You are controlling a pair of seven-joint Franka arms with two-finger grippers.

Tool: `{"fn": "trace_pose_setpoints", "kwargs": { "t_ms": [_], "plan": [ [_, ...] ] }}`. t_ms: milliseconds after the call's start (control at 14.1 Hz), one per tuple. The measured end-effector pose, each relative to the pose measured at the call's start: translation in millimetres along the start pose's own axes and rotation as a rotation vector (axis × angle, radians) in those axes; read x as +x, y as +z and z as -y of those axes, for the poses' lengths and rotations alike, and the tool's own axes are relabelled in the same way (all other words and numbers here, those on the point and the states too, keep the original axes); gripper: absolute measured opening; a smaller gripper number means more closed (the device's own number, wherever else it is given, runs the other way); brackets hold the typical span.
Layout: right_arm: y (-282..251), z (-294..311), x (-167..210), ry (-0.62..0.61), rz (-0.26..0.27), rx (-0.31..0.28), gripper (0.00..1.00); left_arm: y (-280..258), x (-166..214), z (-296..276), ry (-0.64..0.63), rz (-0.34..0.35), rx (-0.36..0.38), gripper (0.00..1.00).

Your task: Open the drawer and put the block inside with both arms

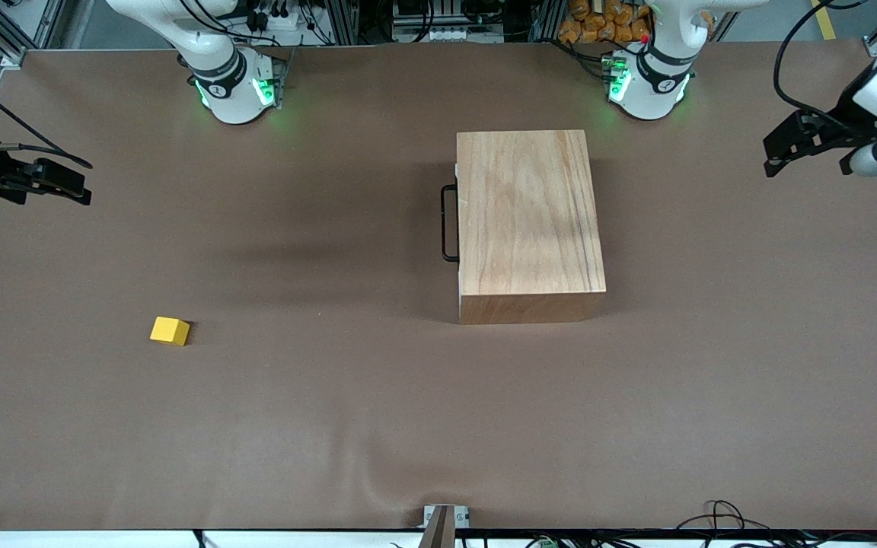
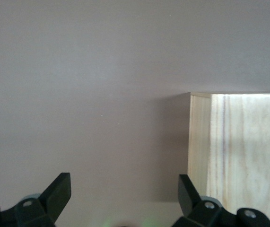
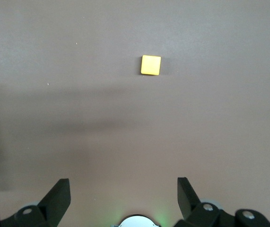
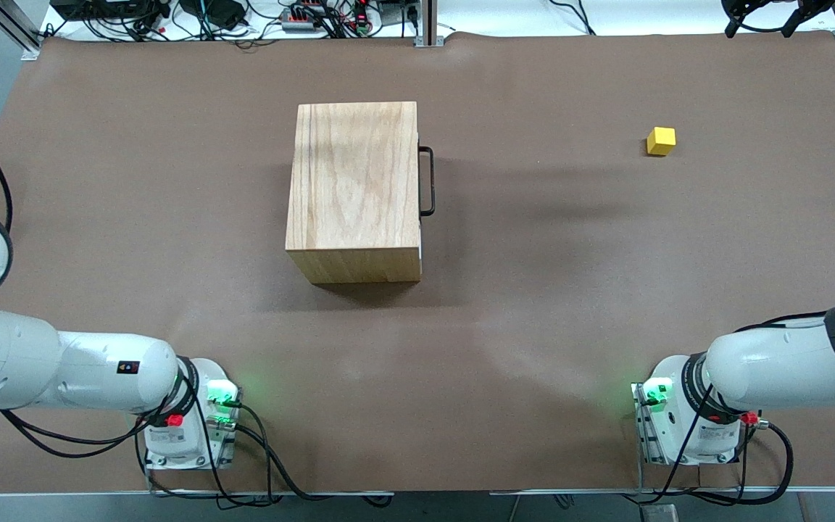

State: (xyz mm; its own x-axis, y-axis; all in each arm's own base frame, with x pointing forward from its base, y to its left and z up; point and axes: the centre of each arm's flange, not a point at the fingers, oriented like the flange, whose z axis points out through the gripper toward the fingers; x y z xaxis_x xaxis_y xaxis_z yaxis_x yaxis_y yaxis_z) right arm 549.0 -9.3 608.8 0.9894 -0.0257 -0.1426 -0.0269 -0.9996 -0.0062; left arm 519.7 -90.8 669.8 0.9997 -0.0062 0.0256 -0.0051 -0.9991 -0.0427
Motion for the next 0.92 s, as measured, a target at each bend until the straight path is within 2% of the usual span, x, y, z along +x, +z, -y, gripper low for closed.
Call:
{"fn": "trace_pose_setpoints", "kwargs": {
  "t_ms": [213, 427, 640, 924],
  "plan": [
    [0.1, 0.2, 0.1, 0.000, -0.001, 0.000, 1.00, 1.8, 2.8, -42.1, 0.047, -0.001, -0.004, 1.00],
    [-0.1, 0.9, 0.5, -0.002, -0.004, 0.000, 1.00, 21.2, 10.9, -101.7, 0.082, 0.033, -0.016, 1.00],
    [0.2, 2.1, 0.7, -0.004, -0.005, 0.000, 1.00, 41.8, 8.7, -178.9, 0.034, 0.074, -0.021, 1.00],
    [0.5, 1.9, 0.8, -0.003, -0.004, 0.000, 1.00, 74.1, -12.2, -287.6, -0.072, 0.119, -0.011, 1.00]
  ]
}}
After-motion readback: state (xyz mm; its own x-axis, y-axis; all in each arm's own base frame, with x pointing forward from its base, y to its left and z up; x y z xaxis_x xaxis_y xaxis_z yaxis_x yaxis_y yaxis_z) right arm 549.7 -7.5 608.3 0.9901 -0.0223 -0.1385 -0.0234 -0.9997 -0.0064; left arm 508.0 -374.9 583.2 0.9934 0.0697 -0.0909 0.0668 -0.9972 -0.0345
